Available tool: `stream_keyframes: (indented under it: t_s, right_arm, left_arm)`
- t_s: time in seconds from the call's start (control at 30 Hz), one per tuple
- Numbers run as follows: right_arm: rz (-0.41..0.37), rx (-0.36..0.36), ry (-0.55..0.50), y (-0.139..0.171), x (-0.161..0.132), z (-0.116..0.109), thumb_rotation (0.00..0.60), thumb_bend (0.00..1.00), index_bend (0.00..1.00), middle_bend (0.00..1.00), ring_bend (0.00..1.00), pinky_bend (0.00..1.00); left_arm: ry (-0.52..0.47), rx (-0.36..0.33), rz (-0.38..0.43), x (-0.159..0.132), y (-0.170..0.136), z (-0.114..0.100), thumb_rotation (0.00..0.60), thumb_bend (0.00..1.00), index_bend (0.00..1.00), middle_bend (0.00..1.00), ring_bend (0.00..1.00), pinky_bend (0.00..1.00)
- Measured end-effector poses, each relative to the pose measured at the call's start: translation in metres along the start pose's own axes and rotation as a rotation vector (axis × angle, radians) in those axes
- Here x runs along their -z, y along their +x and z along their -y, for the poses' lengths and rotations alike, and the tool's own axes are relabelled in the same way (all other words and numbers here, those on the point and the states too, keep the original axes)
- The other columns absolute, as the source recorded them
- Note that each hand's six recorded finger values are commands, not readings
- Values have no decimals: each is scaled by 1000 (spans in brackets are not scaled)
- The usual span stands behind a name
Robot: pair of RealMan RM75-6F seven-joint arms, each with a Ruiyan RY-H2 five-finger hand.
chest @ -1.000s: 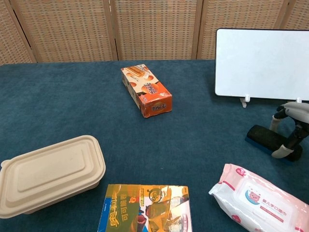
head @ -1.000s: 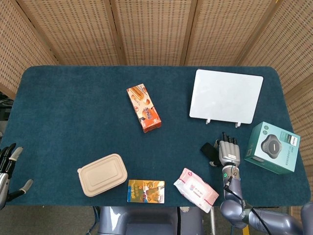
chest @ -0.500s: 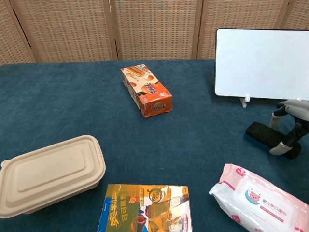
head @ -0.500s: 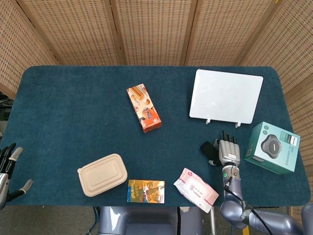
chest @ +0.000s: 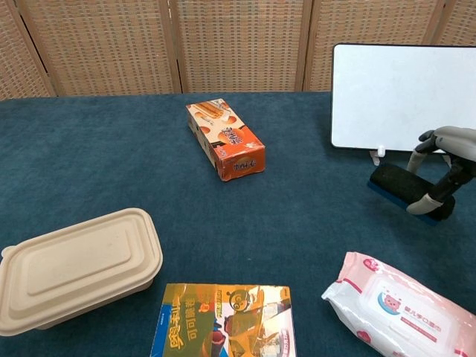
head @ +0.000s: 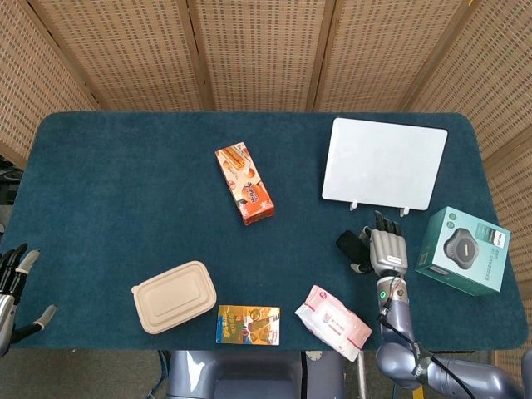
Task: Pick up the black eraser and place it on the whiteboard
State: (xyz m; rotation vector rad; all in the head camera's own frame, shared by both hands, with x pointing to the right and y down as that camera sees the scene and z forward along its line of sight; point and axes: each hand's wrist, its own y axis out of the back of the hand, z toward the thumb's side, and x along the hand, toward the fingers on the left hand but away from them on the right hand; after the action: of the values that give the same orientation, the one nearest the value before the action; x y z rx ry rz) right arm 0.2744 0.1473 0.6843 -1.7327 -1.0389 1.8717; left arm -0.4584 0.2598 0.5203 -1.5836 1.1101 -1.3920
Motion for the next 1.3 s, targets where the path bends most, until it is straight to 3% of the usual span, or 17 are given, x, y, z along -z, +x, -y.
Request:
stream_keyframes:
  t_s: [0.47,0.8,1.3]
  right_arm:
    - [-39,87,-70,-6,-13,-28,600,195,438,0,0,0]
    - [-105,209,-165,-19,-42,-66,600,195,445,0,0,0]
    - [-113,313,-269,-45,-62,-79,600,181,454,0,0,0]
  left_arm:
    - [-2,3,-7,2,2,1,600,250,0,0,0,0]
    - [-3,15,-22,7,7,4,600,250,0,0,0,0]
    - [-19,27,-45,11,13,7,600,250,0,0,0,0]
